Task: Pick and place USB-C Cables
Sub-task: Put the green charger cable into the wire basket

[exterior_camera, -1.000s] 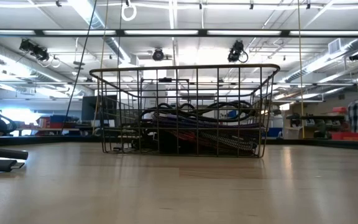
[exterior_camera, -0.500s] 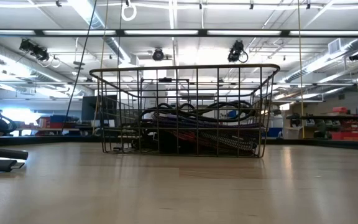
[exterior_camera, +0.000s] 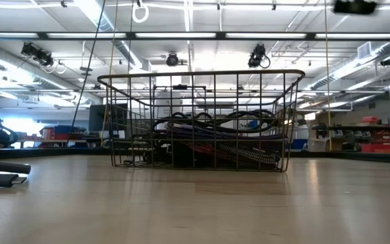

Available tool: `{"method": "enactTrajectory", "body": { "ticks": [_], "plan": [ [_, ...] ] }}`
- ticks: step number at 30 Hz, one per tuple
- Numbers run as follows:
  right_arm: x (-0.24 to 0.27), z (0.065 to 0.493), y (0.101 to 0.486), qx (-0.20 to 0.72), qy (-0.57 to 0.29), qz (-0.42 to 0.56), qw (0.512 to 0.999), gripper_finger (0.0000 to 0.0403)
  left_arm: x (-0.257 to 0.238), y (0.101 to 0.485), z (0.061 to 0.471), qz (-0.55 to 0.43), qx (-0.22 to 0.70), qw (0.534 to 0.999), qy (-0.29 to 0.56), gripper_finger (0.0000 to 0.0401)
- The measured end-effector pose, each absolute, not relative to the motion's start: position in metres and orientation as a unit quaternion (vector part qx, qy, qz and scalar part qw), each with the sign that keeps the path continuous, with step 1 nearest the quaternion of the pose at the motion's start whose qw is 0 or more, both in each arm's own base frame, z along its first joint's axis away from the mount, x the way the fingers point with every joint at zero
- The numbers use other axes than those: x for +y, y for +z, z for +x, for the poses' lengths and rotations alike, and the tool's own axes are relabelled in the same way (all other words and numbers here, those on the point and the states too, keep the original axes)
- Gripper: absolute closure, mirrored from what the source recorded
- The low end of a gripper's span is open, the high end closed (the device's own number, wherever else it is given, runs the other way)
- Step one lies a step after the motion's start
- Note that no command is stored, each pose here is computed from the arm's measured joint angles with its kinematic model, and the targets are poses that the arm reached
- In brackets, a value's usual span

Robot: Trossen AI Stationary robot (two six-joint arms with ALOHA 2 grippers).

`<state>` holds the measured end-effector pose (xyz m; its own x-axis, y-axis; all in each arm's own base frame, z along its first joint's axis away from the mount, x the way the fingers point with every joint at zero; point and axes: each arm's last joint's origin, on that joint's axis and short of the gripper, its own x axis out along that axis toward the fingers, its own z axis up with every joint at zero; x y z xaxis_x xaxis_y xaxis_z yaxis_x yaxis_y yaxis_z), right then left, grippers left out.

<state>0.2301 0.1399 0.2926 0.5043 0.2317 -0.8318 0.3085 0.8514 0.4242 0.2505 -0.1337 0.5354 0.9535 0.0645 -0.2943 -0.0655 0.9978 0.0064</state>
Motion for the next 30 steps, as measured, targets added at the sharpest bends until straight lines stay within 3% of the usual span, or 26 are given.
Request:
{"method": "enactTrajectory", "body": {
  "ticks": [5, 13, 17, 30],
  "plan": [
    [0.101, 0.248, 0.345, 0.464, -0.009, 0.204, 0.862, 0.0387, -0.134, 0.535, 0.251, -0.002, 0.149, 0.988, 0.033, 0.0207],
    [0.052, 0.304, 0.376, 0.437, 0.039, 0.11, 0.892, 0.0387, -0.134, 0.534, 0.25, 0.003, 0.156, 0.987, 0.033, 0.0207],
    [0.035, 0.331, 0.367, 0.449, 0.062, 0.095, 0.886, 0.0387, -0.134, 0.531, 0.248, 0.002, 0.172, 0.985, 0.034, 0.0207],
    [0.031, 0.38, 0.275, 0.591, 0.109, 0.064, 0.797, 0.0387, -0.149, 0.528, 0.238, 0.003, 0.184, 0.983, 0.006, 0.0207]
  ]
}}
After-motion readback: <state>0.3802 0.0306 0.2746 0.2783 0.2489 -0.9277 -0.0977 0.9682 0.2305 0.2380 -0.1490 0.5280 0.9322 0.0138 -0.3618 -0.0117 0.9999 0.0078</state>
